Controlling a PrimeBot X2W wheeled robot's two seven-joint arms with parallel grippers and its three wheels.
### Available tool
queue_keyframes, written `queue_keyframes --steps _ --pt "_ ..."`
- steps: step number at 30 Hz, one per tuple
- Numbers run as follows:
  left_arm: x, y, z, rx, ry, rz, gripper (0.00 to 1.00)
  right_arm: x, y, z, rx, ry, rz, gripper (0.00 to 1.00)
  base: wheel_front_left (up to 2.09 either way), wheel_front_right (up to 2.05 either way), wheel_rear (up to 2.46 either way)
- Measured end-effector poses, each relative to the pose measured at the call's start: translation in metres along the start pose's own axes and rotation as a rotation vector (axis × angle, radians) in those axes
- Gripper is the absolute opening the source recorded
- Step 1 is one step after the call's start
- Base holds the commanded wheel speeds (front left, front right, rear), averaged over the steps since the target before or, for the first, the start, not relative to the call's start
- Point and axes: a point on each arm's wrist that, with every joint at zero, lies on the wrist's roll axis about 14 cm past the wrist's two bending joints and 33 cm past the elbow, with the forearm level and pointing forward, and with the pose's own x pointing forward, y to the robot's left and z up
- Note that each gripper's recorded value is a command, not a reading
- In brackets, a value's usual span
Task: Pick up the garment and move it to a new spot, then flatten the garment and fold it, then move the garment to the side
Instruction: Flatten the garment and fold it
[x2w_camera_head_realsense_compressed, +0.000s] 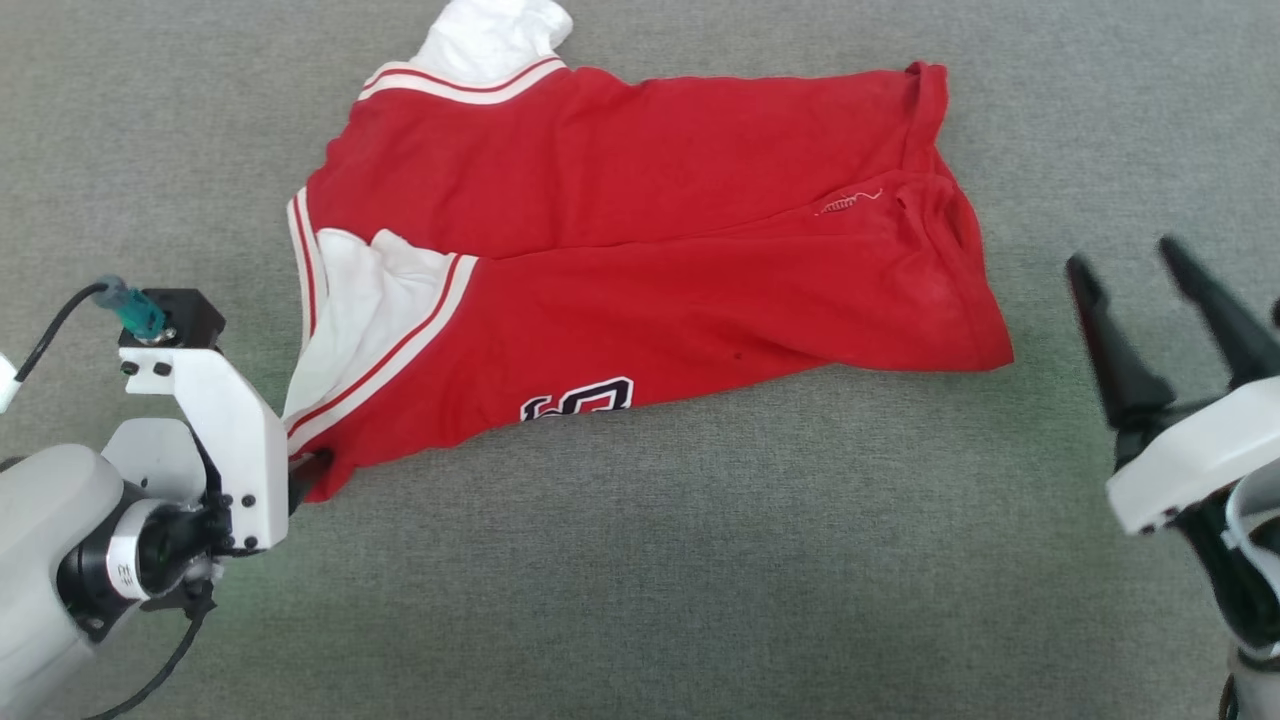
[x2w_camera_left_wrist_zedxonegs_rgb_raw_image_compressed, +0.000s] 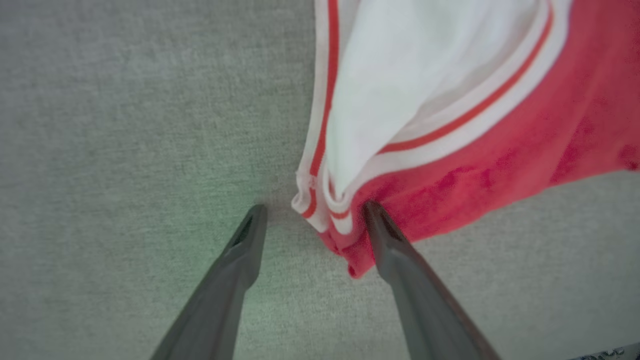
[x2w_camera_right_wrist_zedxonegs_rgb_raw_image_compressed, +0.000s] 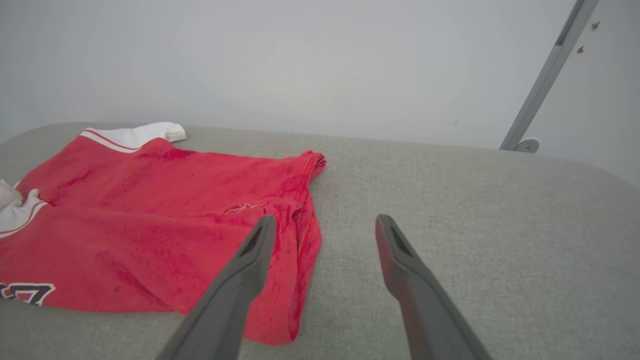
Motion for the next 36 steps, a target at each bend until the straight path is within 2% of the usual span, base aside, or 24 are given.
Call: queue_keyframes --steps 6,7,14,22,29,30,31,32,36 --pt "0.019 0.002 0.003 -0.083 0.004 -0.026 1.00 -0.011 0.006 -0.034 0.036 0.162 0.036 1.00 0.00 0.00 0.00" --pt "0.021 0.002 0.001 -0.092 0.012 -0.035 0.02 -0.012 0.007 -0.039 0.045 0.186 0.042 1.00 0.00 0.00 0.00" --pt "0.024 0.006 -0.002 -0.098 0.024 -0.047 0.00 -0.015 0.008 -0.068 0.061 0.370 0.078 1.00 0.00 0.00 0.00" --pt "0.024 0.005 -0.002 -0.087 0.001 -0.058 0.00 0.015 0.020 -0.084 0.056 0.537 0.142 1.00 0.00 0.00 0.00" --pt "0.025 0.002 0.000 -0.079 -0.009 -0.070 0.00 0.038 0.031 -0.112 0.022 0.729 0.175 1.00 0.00 0.00 0.00" --pt "0.026 0.003 -0.001 -0.080 -0.008 -0.067 0.00 0.039 0.033 -0.116 -0.002 0.758 0.186 0.57 0.00 0.00 0.00" --pt "0.026 0.003 -0.001 -0.080 -0.007 -0.068 0.00 0.041 0.034 -0.118 -0.018 0.785 0.194 0.23 0.00 0.00 0.00" --pt "0.027 0.002 -0.001 -0.080 -0.010 -0.070 0.00 0.042 0.035 -0.120 -0.027 0.805 0.202 0.00 0.00 0.00 0.00" --pt "0.027 0.003 0.001 -0.079 -0.016 -0.072 0.00 0.044 0.037 -0.120 -0.050 0.840 0.235 0.00 0.00 0.00 0.00"
